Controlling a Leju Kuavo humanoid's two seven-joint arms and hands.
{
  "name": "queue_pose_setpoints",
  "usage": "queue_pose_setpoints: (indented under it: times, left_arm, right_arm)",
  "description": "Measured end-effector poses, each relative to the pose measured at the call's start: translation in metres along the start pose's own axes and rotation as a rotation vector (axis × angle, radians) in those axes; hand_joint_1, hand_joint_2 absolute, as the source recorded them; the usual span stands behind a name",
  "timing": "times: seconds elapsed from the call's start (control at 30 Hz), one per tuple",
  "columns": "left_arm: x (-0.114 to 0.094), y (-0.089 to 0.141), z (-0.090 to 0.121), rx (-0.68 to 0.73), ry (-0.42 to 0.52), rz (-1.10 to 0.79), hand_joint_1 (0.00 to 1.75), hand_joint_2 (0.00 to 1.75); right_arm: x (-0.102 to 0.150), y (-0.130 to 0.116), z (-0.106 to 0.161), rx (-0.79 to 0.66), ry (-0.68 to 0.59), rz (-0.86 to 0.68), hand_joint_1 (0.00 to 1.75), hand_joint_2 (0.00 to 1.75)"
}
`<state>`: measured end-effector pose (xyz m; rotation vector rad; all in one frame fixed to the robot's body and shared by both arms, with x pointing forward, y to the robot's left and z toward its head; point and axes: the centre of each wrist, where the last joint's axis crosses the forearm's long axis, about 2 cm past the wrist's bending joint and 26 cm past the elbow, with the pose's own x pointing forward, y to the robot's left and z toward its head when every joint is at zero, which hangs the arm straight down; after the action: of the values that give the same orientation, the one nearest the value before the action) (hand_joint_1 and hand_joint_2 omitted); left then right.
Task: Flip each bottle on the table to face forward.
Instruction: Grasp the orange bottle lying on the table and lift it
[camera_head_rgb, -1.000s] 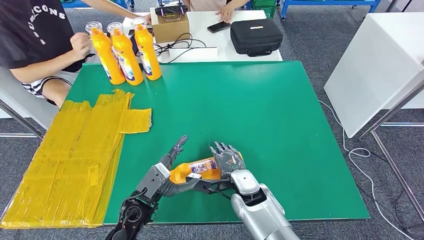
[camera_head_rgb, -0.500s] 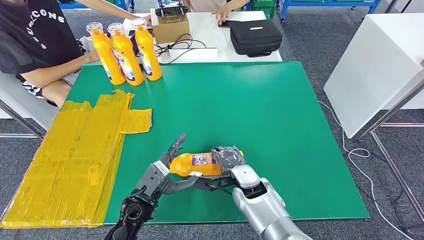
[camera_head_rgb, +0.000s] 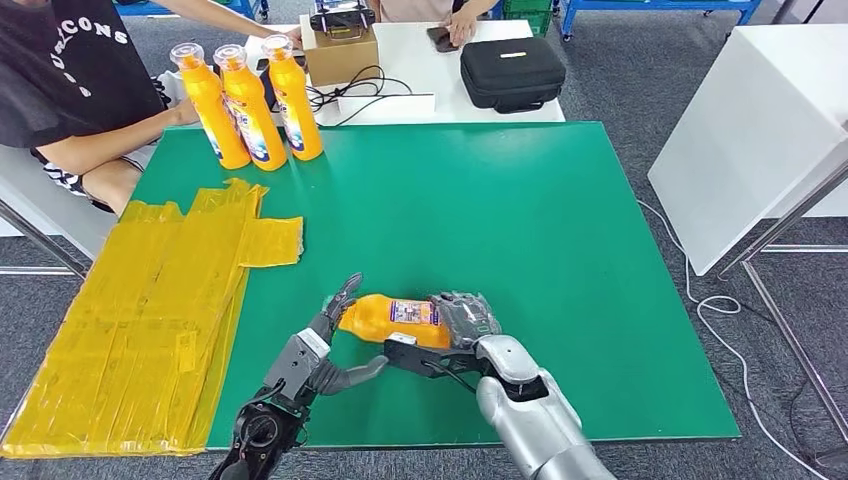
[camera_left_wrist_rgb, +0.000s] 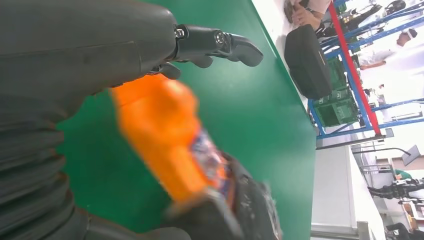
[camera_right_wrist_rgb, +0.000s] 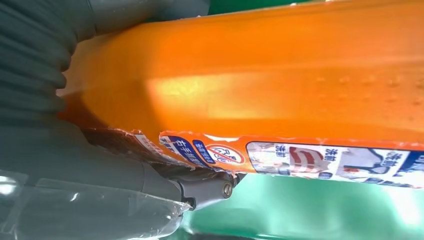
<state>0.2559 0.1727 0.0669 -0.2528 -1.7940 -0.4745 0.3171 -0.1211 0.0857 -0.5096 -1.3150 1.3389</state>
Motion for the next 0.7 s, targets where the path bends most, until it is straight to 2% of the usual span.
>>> queue_pose_setpoints:
  times: [0.17,0.27,0.33,0.5,0.7]
  left_arm:
    - [-0.002,0.010,0.011,0.033,-0.010,-0.003,0.00,1.75]
    - [-0.010,0.021,0.028,0.066,0.021,-0.012,0.00,1.75]
    - [-0.014,0.024,0.038,0.077,0.041,-0.015,0.00,1.75]
    - [-0.018,0.028,0.047,0.091,0.063,-0.020,0.00,1.75]
    - [-0.019,0.034,0.061,0.142,0.084,0.020,0.00,1.75]
  right_arm:
    - [-0.016,0.005,0.026,-0.201,-0.009,-0.328,1.75,1.75]
    - [-0.024,0.006,0.038,-0.362,-0.020,-0.502,1.75,1.75]
    - [-0.027,0.001,0.041,-0.427,-0.019,-0.541,1.75,1.75]
    - [-0.030,-0.002,0.045,-0.477,-0.013,-0.580,1.75,1.75]
    - [-0.022,-0.004,0.043,-0.658,-0.134,-0.745,1.75,1.75]
